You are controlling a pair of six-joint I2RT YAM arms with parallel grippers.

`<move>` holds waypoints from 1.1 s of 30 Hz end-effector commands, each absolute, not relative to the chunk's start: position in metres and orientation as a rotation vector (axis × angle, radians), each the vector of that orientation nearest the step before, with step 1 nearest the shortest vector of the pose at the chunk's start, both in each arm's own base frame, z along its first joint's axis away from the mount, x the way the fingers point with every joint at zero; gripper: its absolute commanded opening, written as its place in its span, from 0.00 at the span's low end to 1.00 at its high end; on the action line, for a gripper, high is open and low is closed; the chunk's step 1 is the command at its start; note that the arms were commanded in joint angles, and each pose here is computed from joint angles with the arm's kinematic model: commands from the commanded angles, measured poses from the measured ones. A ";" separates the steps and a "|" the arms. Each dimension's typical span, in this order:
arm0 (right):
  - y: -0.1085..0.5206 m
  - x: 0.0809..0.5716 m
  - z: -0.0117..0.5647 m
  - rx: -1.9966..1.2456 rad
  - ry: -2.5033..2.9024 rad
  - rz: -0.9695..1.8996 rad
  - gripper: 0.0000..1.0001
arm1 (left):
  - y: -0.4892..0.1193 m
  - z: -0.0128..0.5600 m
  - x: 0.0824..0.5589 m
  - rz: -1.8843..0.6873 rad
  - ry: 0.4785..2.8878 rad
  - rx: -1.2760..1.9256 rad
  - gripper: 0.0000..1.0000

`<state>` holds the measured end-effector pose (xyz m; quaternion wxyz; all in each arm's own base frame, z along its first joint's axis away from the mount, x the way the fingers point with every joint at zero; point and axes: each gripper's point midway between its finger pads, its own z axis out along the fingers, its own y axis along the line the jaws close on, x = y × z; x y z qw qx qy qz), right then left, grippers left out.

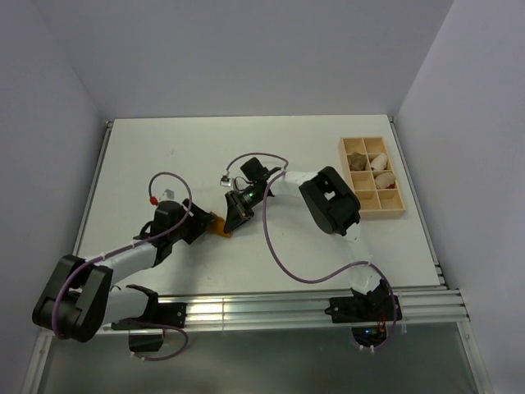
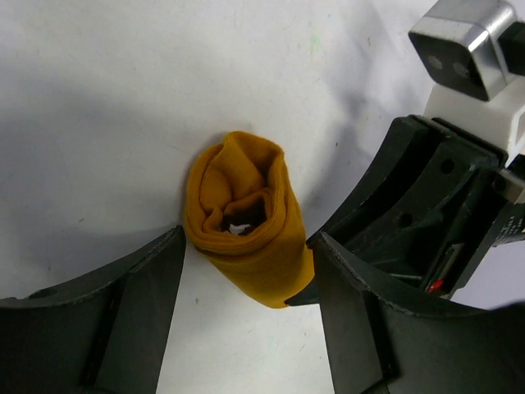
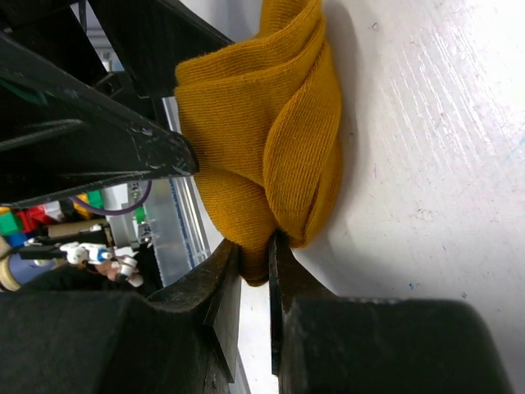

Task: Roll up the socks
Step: Roll the sock at the center of the board.

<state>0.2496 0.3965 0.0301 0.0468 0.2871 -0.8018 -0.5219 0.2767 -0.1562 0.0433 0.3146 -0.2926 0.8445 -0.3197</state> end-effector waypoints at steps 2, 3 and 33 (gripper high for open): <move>0.384 0.243 -0.006 0.721 -2.501 -1.409 0.00 | -0.155 0.042 0.278 -0.811 2.208 -0.735 0.68; 0.385 0.244 -0.004 0.714 -2.500 -1.418 0.00 | -0.155 0.040 0.278 -0.805 2.209 -0.736 0.69; 0.369 0.286 0.034 0.917 -2.946 -1.323 0.37 | -0.167 0.005 0.278 -0.609 2.445 -0.675 0.18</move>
